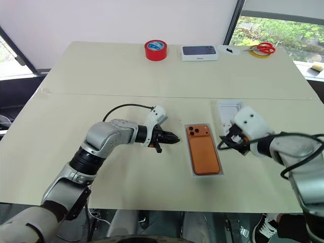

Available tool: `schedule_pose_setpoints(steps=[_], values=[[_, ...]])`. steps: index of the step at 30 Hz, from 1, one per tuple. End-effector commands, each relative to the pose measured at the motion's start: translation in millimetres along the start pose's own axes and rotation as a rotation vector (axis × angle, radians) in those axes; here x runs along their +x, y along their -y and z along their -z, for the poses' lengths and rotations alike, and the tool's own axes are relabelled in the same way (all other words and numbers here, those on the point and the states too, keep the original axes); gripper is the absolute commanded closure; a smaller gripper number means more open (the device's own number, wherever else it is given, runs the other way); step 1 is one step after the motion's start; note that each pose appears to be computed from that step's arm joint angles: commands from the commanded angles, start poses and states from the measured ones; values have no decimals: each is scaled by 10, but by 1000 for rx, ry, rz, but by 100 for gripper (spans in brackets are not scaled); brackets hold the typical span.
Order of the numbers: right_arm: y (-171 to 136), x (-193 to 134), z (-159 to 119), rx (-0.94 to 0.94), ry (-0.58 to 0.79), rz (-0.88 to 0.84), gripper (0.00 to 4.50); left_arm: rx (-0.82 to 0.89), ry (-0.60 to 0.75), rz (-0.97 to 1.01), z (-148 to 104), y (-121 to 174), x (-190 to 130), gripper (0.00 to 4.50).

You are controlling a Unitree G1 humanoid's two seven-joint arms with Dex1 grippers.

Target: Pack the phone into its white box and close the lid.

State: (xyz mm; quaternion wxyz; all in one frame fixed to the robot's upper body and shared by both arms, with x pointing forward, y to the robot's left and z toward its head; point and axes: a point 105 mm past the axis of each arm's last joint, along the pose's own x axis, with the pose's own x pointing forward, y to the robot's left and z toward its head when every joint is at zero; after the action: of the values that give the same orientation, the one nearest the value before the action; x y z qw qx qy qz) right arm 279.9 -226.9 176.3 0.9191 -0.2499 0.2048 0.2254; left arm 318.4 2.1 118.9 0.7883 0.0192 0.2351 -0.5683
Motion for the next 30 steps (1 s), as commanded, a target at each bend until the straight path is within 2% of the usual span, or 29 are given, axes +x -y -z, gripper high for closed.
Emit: schedule_pose_setpoints(steps=[1, 3, 5, 10, 16, 19, 25, 28, 30], values=[[151, 133, -11, 206, -34, 39, 60, 208, 114, -6, -164, -18, -139, 374], [204, 270, 33, 314, -101, 44, 60, 364, 222, -14, -258, 14, -236, 374], [290, 373, 74, 375, -164, 78, 60, 425, 252, 53, -233, 101, -312, 374], [437, 509, 94, 476, -237, 104, 60, 476, 249, 134, -149, 176, -435, 374], [367, 660, 156, 460, -331, 59, 60, 477, 233, 149, -24, 208, -458, 374], [314, 716, 174, 445, -364, 42, 145, 474, 224, 144, 26, 212, -439, 374], [360, 683, 155, 470, -376, 60, 448, 463, 229, 117, 43, 185, -427, 374], [412, 613, 71, 530, -341, 64, 448, 457, 231, 105, 57, 170, -431, 374], [507, 524, -121, 590, -236, 62, 448, 450, 239, 79, 61, 133, -445, 374]])
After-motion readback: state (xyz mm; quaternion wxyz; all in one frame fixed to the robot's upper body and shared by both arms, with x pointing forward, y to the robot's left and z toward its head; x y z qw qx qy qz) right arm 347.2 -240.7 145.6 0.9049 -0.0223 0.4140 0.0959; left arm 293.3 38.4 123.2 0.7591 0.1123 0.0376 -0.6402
